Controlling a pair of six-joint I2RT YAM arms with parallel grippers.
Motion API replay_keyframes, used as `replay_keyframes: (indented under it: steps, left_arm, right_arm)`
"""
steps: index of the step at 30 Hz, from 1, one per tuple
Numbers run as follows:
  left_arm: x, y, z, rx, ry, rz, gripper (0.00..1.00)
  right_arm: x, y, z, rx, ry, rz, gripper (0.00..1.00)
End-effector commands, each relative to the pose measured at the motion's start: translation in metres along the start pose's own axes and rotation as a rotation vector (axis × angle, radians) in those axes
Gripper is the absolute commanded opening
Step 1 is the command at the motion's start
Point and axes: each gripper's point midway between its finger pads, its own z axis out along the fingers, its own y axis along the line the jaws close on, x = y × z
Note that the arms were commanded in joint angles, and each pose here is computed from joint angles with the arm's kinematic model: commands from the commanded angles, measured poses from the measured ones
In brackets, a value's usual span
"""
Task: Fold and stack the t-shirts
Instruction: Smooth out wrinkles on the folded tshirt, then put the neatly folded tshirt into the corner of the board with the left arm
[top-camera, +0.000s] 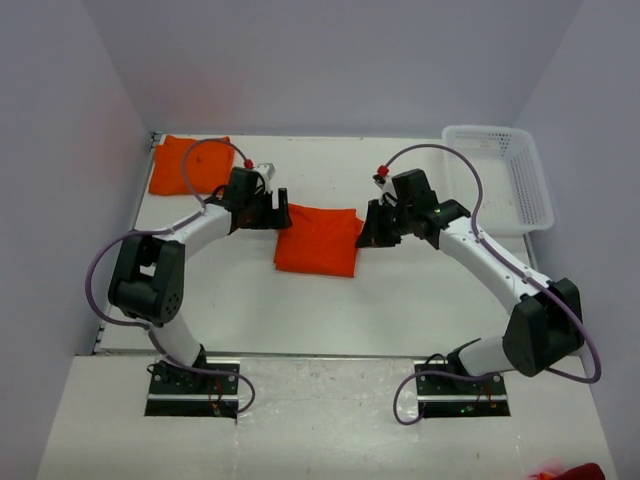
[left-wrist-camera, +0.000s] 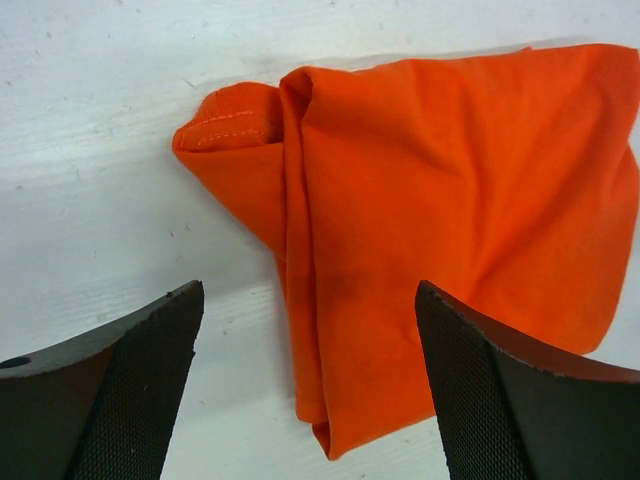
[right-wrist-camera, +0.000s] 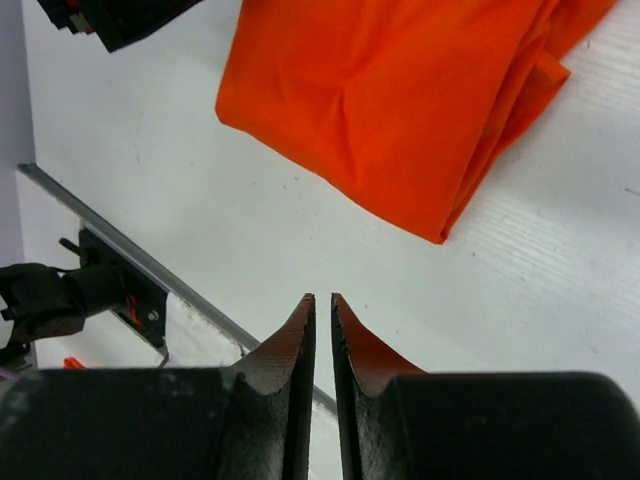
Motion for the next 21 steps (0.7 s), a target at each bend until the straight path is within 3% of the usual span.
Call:
replay_keyframes:
  steps: [1, 7, 17, 21]
  left_arm:
    - [-0.006, 0.012, 0.004, -0.002, 0.017, 0.031, 0.87]
    - [-0.001, 0.032, 0.013, 0.002, 0.070, 0.026, 0.88]
    - [0.009, 0.016, 0.018, 0.262, 0.102, -0.055, 0.87]
    - [0.019, 0.013, 0.022, 0.287, 0.129, -0.078, 0.86]
  right_arm:
    - [-0.001, -0.006, -0.008, 0.029, -0.049, -0.033, 0.11]
    - [0.012, -0.019, -0.005, 0.063, -0.023, -0.043, 0.11]
    - [0.012, -0.020, -0.003, 0.060, -0.035, -0.038, 0.09]
    - [0.010, -0.019, -0.003, 0.059, -0.039, -0.038, 0.08]
